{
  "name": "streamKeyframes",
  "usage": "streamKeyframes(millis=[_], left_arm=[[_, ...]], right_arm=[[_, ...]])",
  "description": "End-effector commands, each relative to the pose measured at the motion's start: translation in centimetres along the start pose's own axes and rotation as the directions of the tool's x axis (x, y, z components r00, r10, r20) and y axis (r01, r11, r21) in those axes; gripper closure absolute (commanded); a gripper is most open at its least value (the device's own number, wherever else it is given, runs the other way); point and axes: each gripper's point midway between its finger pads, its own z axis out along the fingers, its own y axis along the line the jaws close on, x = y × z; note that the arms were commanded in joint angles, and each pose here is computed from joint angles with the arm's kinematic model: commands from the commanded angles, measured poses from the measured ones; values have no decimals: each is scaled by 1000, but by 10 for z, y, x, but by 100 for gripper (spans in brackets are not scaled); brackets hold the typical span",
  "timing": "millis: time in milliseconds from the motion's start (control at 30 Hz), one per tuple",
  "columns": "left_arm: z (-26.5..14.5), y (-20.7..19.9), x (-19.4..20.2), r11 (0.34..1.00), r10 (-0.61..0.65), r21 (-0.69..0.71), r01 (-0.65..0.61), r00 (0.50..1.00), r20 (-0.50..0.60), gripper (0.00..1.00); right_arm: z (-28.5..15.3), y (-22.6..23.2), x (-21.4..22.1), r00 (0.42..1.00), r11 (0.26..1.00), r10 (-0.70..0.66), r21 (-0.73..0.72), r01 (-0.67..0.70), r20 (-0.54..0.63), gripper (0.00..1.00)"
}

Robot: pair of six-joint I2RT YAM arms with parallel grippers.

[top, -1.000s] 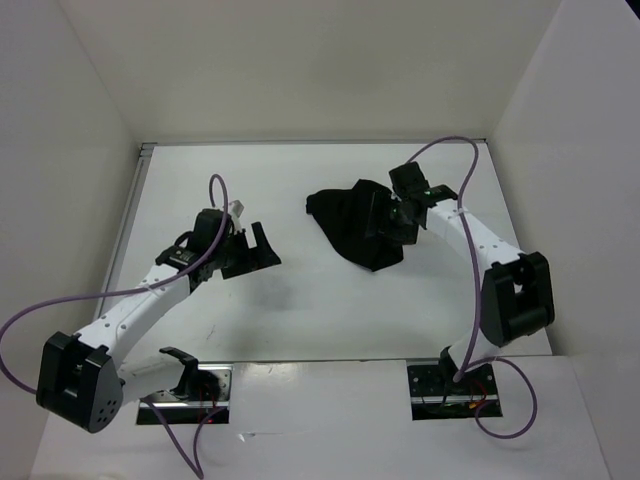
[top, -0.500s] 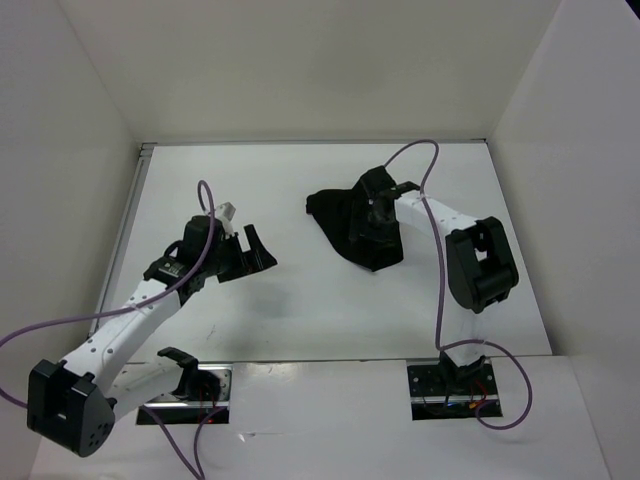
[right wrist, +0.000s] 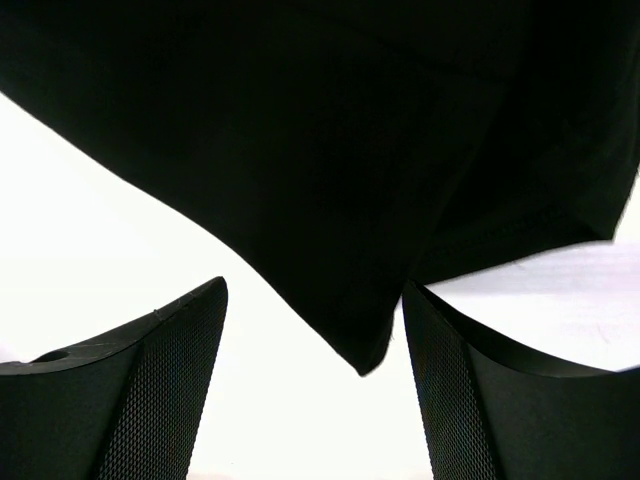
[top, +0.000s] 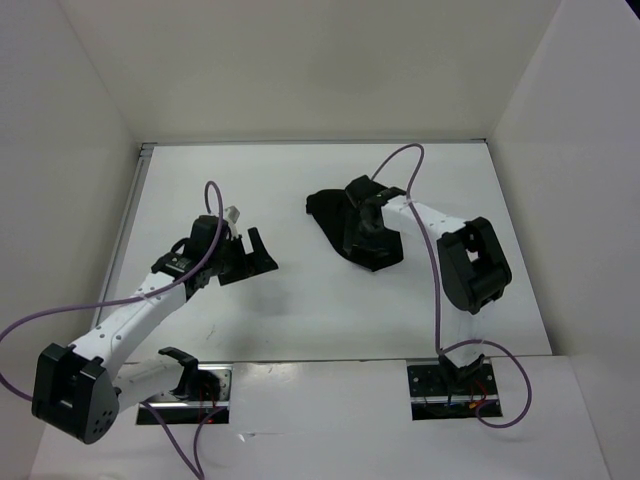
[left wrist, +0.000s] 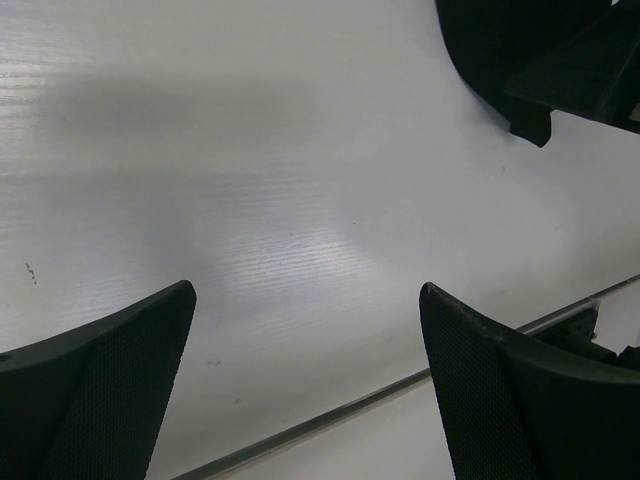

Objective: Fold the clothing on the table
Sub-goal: Grab the skirt from the pile

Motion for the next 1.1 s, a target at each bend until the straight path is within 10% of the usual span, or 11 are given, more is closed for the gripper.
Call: streamKeyframes(millis=[0, 367, 600, 1067], left_arm=[[-1, -3, 0, 1000, 8, 22, -9, 1000, 5, 1], [2, -5, -3, 1000, 1, 27, -1, 1000, 11, 1], [2, -5, -3, 1000, 1, 27, -1, 1000, 12, 1], [10, -7, -3, 999, -1, 33, 2, 1000, -10, 1]], right_arm=[[-5, -10, 4, 1000, 996, 23, 90, -24, 15, 25], [-8, -9, 14, 994, 993, 106, 55, -107, 18, 35], [-4, 11, -4, 990, 992, 120, -34, -118, 72, 100], [-292, 90, -52, 882, 884, -38, -397, 249, 469, 100]])
